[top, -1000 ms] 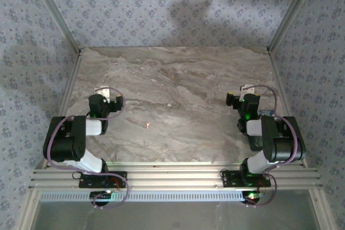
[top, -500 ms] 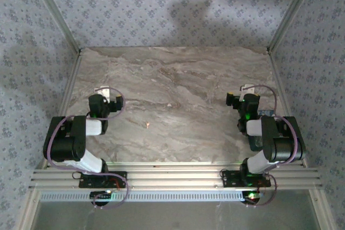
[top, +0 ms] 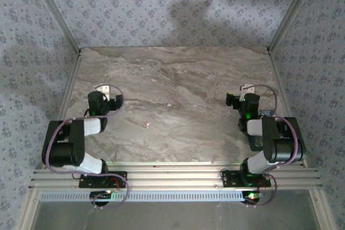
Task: Unlock a padlock with a key
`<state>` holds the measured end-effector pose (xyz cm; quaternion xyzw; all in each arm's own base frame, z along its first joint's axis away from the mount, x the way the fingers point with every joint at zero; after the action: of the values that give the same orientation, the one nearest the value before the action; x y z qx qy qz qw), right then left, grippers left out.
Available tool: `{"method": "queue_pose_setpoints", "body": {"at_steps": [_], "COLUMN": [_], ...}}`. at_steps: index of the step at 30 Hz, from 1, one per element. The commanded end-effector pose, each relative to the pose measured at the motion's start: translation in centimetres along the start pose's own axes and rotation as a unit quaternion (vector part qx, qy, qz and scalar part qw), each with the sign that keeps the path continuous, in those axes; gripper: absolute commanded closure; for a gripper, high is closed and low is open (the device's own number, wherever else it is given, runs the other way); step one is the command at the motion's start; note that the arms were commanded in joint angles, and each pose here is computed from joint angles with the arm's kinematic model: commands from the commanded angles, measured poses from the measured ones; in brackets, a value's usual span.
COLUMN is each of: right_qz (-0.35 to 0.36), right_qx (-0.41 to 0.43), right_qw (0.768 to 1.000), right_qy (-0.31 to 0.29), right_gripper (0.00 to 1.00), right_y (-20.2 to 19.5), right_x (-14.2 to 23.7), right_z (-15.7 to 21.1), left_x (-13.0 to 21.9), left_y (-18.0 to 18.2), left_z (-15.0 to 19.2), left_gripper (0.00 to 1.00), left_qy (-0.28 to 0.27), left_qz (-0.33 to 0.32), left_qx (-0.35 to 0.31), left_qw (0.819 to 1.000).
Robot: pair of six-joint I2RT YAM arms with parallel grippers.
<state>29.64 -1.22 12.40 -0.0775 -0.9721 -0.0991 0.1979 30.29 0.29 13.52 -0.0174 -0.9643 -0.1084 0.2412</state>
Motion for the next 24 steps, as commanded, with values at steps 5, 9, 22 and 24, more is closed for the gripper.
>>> {"method": "queue_pose_setpoints", "body": {"at_steps": [5,9,22,24], "right_qz": [0.039,0.114,0.270,0.270], "right_qx": [-0.055,-0.159,-0.344,-0.360], "right_qw": [0.996,0.973,0.862,0.851], "right_qy": [0.059,0.119,0.257,0.271], "right_gripper": [0.00,0.00,0.00,0.01], "right_y": [0.5,-0.1,-5.0,-5.7], "right_x": [1.7,4.1,12.6,12.6], "right_z": [-4.6,-6.9,-7.1,-6.6], "left_x": [4.1,6.5,8.2,8.2], "left_y": [1.1,1.0,-8.6,-10.6], "left_z": [-5.2,-6.2,-6.6,-7.0], "left_gripper": [0.02,0.02,0.05,0.06], "left_qy": [0.036,0.065,0.122,0.126], "left_qz": [0.006,0.033,0.216,0.239], "left_qx": [0.048,0.081,0.114,0.098], "left_qw": [0.998,0.994,0.962,0.958]}}
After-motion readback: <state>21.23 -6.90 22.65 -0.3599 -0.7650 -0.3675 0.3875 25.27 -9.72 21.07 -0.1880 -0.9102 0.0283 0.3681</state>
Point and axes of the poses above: each hand's point on the last joint's axis, 136 mm out from that joint toward the fingers, its own x axis back along the fingers, its own y axis along the line the jaws close on, z = x × y, the point moved 10 cm from there along x, back along the fingers, and after that the axes turned 13 degrees about -x, right-handed, at the moved point
